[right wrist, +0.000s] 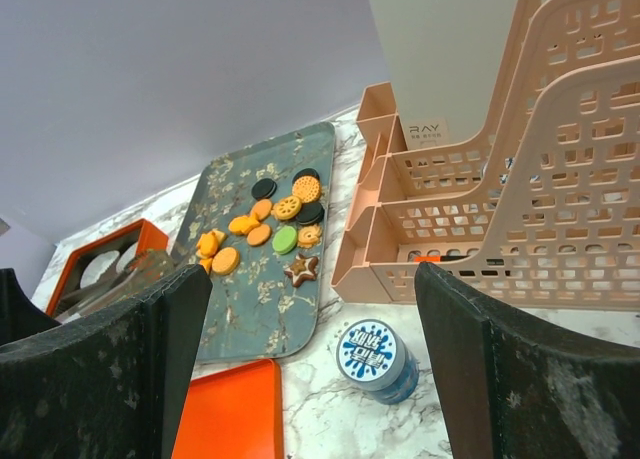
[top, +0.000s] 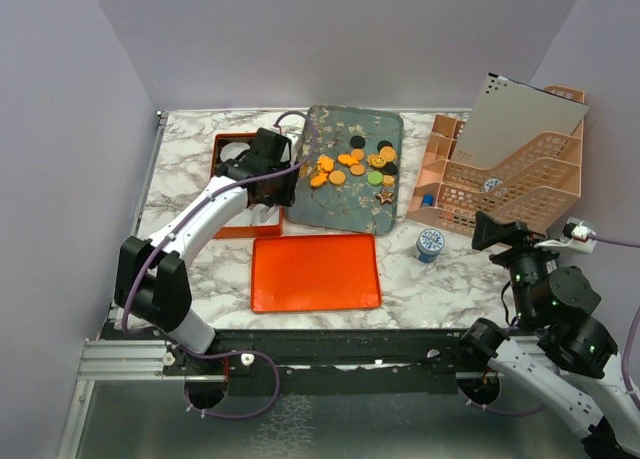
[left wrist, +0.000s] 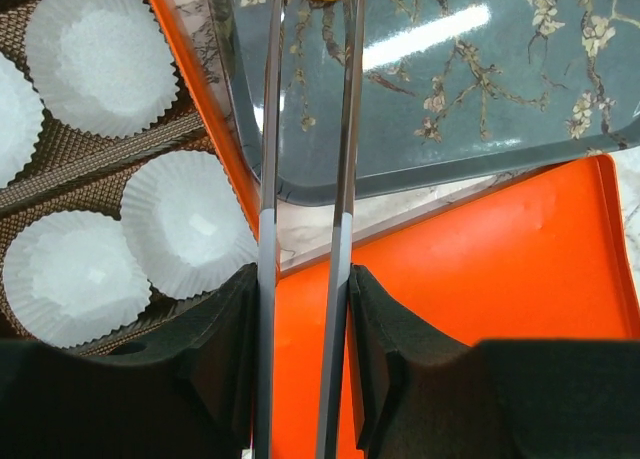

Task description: Pack the cookies

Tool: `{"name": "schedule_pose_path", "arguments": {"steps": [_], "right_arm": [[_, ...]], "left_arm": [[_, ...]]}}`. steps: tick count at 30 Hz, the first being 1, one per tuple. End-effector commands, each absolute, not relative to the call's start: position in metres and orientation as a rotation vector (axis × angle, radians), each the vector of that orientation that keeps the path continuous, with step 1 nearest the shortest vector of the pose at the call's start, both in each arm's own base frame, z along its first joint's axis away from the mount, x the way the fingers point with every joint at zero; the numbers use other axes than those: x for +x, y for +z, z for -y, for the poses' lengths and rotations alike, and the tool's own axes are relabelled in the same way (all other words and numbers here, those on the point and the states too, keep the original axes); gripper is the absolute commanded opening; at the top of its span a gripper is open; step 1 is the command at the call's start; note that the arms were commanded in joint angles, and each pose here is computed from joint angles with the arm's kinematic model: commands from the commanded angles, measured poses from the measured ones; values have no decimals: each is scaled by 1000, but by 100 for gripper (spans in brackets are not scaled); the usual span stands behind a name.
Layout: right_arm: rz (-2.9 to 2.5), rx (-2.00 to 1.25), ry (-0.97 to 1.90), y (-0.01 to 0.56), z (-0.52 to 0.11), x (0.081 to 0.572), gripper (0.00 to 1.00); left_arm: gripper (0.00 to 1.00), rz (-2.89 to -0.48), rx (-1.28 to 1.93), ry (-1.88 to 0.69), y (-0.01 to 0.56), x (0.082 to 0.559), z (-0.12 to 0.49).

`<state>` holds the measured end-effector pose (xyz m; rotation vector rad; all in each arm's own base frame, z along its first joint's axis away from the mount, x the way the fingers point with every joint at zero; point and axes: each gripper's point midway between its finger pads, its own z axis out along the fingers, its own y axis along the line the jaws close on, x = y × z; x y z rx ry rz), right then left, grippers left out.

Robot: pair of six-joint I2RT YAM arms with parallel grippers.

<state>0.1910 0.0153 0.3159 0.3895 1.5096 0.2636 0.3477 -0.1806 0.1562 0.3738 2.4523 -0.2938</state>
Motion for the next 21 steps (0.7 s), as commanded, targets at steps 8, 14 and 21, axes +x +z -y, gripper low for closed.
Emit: {"name": "schedule_pose_path", "arguments": {"steps": [8, 14, 21], "right_arm": [[-1507, 397, 237, 312, -8, 188, 91], [-1503, 400, 240, 312, -8, 187, 91], [-1502, 402, 241, 312, -7, 187, 91]], "left_arm": [[52, -2457, 460, -314, 155, 365, 193], [52, -2471, 484, -302, 149, 370, 194], [52, -2482, 517, -297, 141, 374, 196]]}}
